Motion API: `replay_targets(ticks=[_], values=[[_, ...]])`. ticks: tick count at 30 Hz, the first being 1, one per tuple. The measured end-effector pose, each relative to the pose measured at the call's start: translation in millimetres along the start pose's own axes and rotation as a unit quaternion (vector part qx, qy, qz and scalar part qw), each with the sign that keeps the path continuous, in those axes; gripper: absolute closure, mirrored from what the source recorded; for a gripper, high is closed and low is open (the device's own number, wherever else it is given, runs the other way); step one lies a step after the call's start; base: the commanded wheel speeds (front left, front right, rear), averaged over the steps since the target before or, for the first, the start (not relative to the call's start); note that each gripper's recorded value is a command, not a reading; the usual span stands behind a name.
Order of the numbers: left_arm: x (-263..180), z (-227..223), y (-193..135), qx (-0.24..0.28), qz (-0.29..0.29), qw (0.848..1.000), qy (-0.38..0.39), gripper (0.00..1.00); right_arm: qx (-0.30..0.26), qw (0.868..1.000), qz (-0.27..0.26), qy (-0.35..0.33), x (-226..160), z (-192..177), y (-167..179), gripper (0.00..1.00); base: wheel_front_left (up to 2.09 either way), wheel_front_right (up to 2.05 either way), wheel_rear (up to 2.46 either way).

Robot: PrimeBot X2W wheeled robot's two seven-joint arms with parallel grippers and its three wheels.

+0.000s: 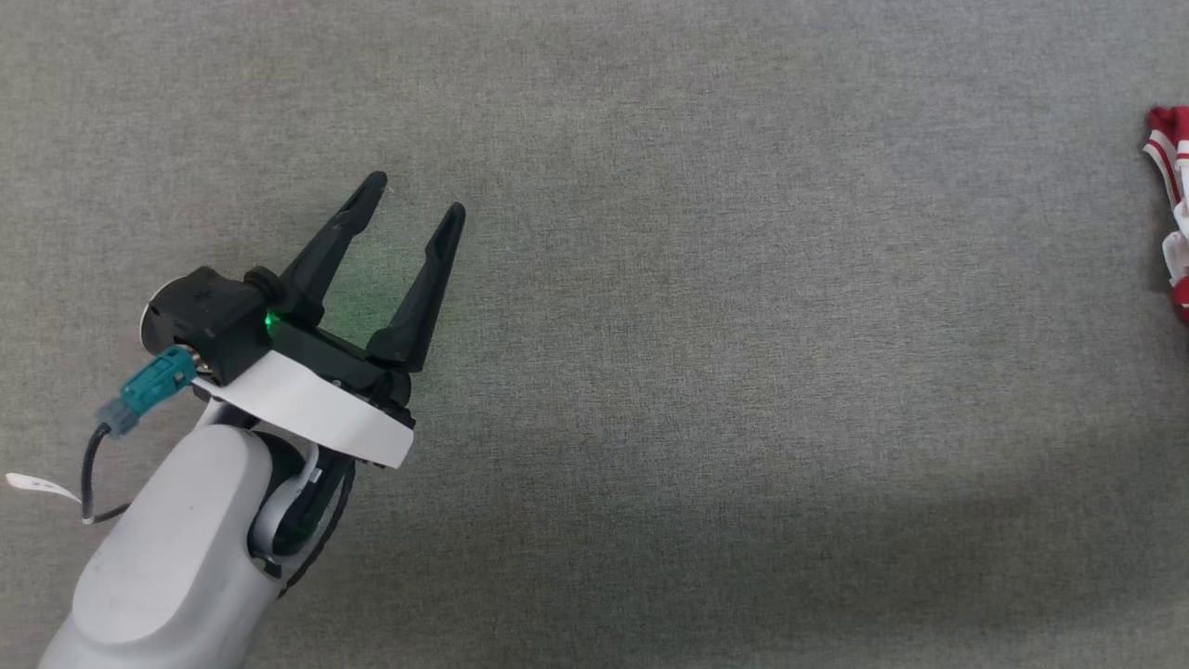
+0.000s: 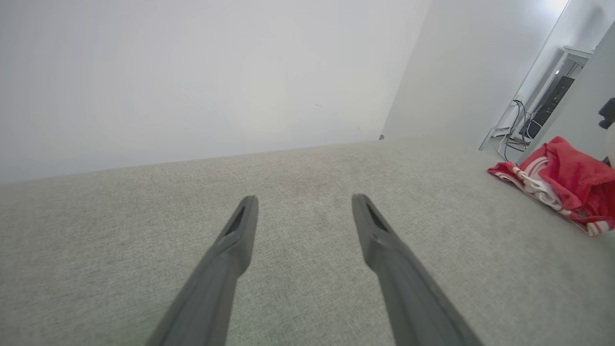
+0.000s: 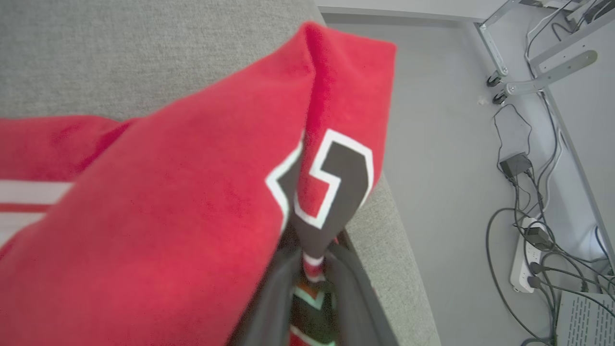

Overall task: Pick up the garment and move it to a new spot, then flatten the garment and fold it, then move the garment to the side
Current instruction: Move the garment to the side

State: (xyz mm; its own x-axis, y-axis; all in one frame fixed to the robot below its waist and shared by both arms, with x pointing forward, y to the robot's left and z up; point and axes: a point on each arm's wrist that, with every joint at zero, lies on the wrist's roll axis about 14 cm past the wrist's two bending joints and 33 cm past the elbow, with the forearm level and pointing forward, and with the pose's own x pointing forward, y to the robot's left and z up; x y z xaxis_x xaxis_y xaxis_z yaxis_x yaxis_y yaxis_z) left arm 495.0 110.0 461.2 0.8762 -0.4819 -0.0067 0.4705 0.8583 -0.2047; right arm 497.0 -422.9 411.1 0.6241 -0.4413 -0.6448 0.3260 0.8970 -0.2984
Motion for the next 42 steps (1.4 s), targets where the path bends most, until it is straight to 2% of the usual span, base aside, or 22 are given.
replay_targets(ticks=[1,2,11,19,30,42], values=[[-0.3,0.7,0.6,0.000,0.001,1.000,0.000,0.00,-0.001,1.000,-0.001,-0.006,0.1,2.5,-0.1,0.27,0.00,0.00,0.00],[-0.6,2.2,1.4,0.001,0.002,1.000,-0.002,0.00,-0.003,1.000,-0.002,-0.007,-0.1,4.1,-0.2,0.00,0.00,0.00,0.00],[-15.3,21.4,11.3,0.004,0.029,0.999,-0.022,0.00,0.023,0.998,0.021,-0.061,-19.3,33.2,5.2,0.00,0.00,0.00,0.00],[-43.7,43.2,21.8,0.018,0.066,0.997,-0.046,0.00,0.044,0.983,0.082,-0.160,-55.6,70.7,36.7,0.00,0.00,0.00,0.00],[-97.3,77.2,32.8,0.035,0.131,0.987,-0.091,0.00,0.070,0.942,0.205,-0.255,-124.4,73.9,108.8,0.00,0.00,0.00,0.00],[-169.7,78.0,49.1,0.035,0.214,0.971,-0.100,0.00,0.091,0.900,0.275,-0.327,-186.0,49.6,139.1,0.00,0.00,0.00,0.00]])
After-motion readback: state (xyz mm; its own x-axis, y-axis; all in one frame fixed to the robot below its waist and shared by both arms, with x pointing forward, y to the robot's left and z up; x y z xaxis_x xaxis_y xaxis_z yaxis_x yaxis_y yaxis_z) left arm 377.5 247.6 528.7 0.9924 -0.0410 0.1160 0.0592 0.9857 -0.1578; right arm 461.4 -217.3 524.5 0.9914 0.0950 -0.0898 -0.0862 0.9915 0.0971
